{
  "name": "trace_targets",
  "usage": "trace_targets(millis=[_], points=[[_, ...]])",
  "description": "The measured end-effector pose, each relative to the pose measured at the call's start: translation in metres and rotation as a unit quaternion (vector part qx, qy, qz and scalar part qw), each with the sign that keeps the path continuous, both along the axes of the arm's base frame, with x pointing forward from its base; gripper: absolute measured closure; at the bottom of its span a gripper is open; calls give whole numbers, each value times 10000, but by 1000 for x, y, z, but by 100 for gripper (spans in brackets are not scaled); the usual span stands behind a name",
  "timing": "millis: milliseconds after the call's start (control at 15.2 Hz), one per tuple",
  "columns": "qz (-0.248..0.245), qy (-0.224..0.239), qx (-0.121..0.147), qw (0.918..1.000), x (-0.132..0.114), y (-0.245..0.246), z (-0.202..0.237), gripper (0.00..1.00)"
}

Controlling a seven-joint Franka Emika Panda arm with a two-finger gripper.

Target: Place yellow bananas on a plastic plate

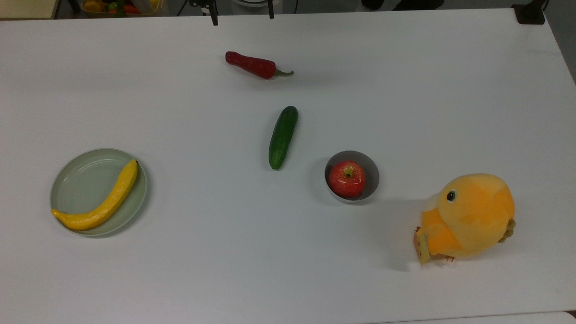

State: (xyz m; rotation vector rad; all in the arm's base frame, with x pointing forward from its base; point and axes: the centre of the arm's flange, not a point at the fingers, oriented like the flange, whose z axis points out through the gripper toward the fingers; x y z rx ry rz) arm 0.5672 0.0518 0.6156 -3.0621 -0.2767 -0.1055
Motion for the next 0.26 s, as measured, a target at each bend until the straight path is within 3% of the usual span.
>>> trace_targets(millis=[263], points=[[27, -27, 2, 10000, 1, -1, 0, 0]])
